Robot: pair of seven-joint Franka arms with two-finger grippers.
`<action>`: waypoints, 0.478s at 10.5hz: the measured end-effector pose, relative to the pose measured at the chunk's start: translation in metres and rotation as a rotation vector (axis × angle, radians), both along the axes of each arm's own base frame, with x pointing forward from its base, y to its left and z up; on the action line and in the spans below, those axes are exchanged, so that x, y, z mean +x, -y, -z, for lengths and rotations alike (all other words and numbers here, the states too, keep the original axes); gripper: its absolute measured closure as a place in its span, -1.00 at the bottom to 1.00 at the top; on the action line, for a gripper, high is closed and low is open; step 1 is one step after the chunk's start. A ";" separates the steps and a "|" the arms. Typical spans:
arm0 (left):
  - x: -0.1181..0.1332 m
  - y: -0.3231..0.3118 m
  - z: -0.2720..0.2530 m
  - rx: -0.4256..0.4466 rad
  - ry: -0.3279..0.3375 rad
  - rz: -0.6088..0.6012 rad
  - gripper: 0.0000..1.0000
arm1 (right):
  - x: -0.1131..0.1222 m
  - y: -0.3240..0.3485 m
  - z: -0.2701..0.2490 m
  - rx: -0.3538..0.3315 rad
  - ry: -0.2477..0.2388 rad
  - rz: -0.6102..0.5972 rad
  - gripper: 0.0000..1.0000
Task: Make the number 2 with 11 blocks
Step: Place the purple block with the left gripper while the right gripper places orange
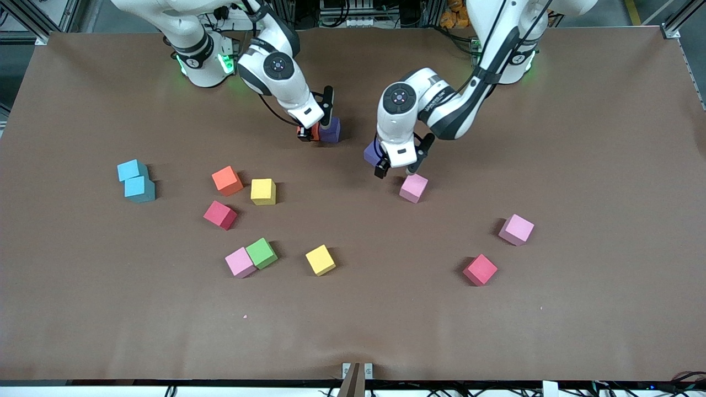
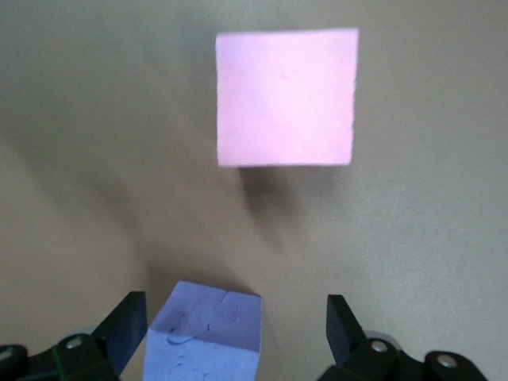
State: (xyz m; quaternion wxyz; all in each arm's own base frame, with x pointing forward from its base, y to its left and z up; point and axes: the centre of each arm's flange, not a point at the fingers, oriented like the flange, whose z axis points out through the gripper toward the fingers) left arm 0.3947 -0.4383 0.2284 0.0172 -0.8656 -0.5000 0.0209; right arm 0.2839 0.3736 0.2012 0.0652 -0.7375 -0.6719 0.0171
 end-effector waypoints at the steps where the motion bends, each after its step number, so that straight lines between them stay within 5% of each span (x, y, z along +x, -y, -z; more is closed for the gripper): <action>1: -0.007 0.006 0.007 0.002 -0.005 -0.002 -1.00 | -0.006 -0.004 0.001 -0.001 -0.003 -0.004 -0.24; 5: -0.034 0.025 0.034 0.002 -0.021 0.037 -1.00 | -0.016 -0.010 0.004 -0.008 -0.008 -0.012 -0.24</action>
